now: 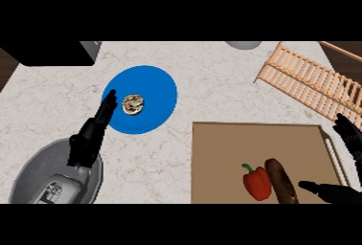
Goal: Pick the bell pepper from the tray and place it in the tiered shelf
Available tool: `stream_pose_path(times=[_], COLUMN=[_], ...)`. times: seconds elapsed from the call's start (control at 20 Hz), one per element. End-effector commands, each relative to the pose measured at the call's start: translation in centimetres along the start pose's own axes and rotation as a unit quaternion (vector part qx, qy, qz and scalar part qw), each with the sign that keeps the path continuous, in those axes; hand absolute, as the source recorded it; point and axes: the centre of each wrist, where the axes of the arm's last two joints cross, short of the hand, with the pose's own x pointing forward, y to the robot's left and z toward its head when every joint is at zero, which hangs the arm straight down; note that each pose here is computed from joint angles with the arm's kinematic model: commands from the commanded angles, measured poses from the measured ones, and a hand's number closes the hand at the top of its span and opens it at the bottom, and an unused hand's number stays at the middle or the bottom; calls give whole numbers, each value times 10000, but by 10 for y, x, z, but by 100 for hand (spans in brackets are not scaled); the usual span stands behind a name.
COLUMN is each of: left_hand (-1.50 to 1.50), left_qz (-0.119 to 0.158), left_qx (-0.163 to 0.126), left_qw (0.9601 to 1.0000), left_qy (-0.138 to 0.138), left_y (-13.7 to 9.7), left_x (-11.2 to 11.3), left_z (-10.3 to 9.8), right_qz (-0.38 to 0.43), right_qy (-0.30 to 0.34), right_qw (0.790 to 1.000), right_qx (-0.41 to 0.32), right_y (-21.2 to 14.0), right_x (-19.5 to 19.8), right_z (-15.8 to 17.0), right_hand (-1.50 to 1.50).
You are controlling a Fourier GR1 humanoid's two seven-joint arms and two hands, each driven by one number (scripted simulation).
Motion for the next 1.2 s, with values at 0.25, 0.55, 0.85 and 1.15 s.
stream_pose_path(times=[0.25, 0.55, 0.85, 1.15], left_hand=[0, 0, 0, 0], left_qz=[23, -28, 38, 55], left_qx=[57, -146, -43, 21], left_qw=[10000, 9999, 10000, 10000], left_qy=[-49, -38, -73, 0], left_y=[8, -9, 21, 6], left_x=[9, -9, -7, 7], left_z=[-9, 10, -6, -1], right_qz=[1511, 2883, 3191, 3190], right_qy=[511, 1000, 1307, 1319], right_qw=[9800, 9361, 9184, 9200], right_qx=[1187, 1748, 1939, 1857], right_y=[2, 16, 41, 57], right_x=[86, 130, 149, 180], right_z=[15, 9, 9, 30], right_hand=[-150, -150, -150, -150])
